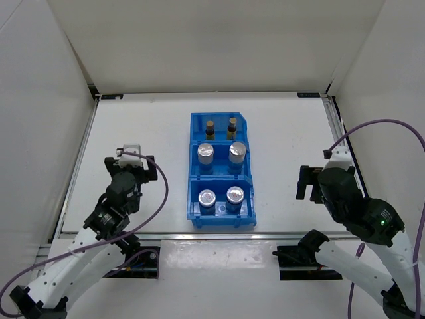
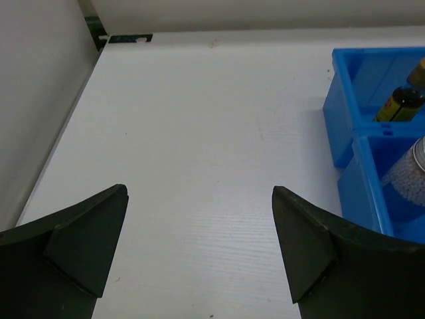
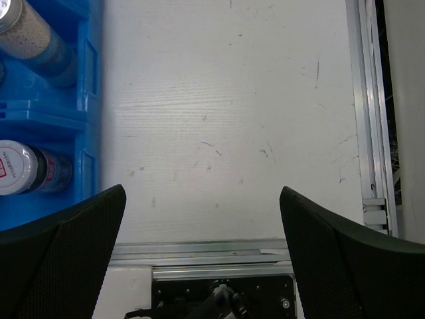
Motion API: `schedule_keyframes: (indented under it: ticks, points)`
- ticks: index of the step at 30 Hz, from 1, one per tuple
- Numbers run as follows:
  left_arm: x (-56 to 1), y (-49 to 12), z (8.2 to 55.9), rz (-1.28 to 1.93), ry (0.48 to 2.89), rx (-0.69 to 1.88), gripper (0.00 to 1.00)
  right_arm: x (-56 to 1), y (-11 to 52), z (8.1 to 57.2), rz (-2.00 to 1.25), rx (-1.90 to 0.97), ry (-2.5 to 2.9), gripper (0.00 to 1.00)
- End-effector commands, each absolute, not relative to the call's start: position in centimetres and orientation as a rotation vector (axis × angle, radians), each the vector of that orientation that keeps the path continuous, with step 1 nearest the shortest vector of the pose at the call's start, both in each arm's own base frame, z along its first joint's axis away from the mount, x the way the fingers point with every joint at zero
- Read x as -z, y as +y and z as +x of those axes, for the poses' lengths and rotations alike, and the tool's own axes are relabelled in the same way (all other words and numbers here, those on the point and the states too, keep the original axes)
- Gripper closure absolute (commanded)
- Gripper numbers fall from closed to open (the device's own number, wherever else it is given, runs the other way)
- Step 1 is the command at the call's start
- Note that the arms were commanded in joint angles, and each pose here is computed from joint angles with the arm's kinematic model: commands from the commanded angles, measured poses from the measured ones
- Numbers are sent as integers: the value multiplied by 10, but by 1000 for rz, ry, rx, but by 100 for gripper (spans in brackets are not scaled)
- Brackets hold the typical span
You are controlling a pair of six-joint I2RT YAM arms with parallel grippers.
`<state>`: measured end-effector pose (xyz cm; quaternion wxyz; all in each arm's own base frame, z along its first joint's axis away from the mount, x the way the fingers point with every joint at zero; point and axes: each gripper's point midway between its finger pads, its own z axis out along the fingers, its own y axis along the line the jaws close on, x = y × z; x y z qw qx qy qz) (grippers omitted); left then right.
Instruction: Organize the condiment bottles
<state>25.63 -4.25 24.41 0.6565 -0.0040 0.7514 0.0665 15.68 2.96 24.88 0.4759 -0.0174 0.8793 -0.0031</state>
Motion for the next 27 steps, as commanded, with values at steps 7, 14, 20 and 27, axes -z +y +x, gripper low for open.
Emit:
schedule_keyframes:
  ticks: [7,14,20,27]
  points:
    - [-256,-33,244,-72,1512,-66,0,-251,28,159,4,-12,2104,0]
    - [-234,10,241,-476,1483,-185,0,-254,25,158,31,-31,2076,0]
    - [-231,20,235,-539,1401,-170,0,-258,21,154,46,-57,2049,0]
    - [-252,21,219,-305,1250,-185,0,-255,24,157,35,-38,2069,0]
